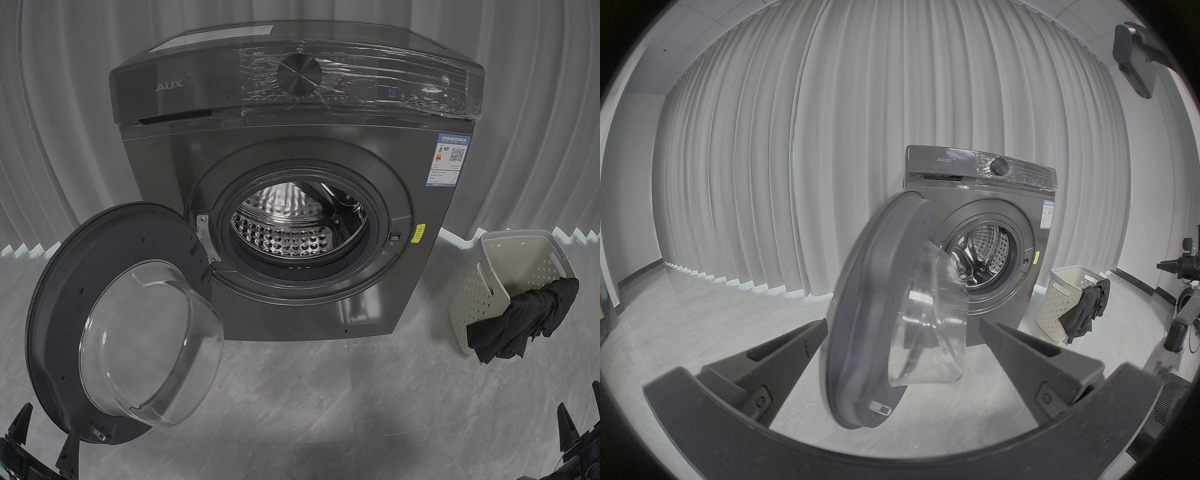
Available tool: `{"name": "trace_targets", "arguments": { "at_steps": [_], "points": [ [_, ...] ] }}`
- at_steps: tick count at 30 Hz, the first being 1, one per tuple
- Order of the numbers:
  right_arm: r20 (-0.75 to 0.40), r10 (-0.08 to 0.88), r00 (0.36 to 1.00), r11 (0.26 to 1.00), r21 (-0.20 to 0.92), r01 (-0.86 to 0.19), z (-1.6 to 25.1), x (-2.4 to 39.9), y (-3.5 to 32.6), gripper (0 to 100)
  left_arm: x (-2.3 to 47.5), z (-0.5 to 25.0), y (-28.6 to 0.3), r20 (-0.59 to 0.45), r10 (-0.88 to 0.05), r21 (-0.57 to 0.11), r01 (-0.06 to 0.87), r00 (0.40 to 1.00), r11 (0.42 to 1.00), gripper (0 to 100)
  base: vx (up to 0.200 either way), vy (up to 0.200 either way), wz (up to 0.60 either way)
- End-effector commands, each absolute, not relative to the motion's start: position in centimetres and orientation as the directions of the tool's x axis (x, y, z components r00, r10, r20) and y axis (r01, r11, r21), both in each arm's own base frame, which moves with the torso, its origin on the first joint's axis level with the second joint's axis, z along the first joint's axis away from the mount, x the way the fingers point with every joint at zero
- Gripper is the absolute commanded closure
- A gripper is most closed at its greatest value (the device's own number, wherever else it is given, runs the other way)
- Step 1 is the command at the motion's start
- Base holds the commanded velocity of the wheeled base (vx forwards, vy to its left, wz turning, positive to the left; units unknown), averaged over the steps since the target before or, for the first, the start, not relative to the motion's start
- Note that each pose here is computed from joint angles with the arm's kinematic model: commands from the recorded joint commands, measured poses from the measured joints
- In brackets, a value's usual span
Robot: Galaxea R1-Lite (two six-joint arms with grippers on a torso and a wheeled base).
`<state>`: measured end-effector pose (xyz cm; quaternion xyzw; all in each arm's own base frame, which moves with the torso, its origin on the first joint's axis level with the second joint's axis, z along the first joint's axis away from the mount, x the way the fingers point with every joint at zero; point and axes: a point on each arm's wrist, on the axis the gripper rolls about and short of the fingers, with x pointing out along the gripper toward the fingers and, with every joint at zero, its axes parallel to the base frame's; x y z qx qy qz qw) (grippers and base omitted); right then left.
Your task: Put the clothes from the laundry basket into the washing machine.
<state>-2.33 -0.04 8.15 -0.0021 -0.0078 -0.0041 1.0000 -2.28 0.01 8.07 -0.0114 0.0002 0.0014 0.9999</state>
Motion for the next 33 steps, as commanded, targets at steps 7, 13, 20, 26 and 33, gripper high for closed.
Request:
{"name": "trace_targets", "arguments": {
  "at_steps": [7,13,20,26,33],
  "points": [
    [0.009,-0.008,1.000,1.000,-0.004,0.008,7.64,-2.28,-0.04,0,-2.29,7.59,0.01,0.002,0.003,-0.025,-0.003,1.000,1.000,0,0.000,-0.200,0.00],
    [0.009,-0.008,1.000,1.000,-0.004,0.008,7.64,-2.28,-0.04,0,-2.29,7.57,0.00,0.000,0.005,-0.021,-0.005,1.000,1.000,0,0.000,-0.200,0.00],
    [0.009,-0.005,1.000,1.000,-0.006,0.005,7.64,-2.28,-0.03,0,-2.29,7.59,0.00,0.002,0.005,-0.026,-0.005,1.000,1.000,0,0.000,-0.200,0.00],
    [0.009,-0.005,1.000,1.000,-0.005,0.005,7.64,-2.28,-0.02,0,-2.29,7.59,0.00,0.002,0.005,-0.026,-0.005,1.000,1.000,0,0.000,-0.200,0.00],
    [0.009,-0.003,1.000,1.000,-0.005,0.003,7.64,-2.28,-0.03,0,-2.29,7.59,0.00,0.002,0.005,-0.026,-0.005,1.000,1.000,0,0.000,-0.200,0.00]
  ]
}}
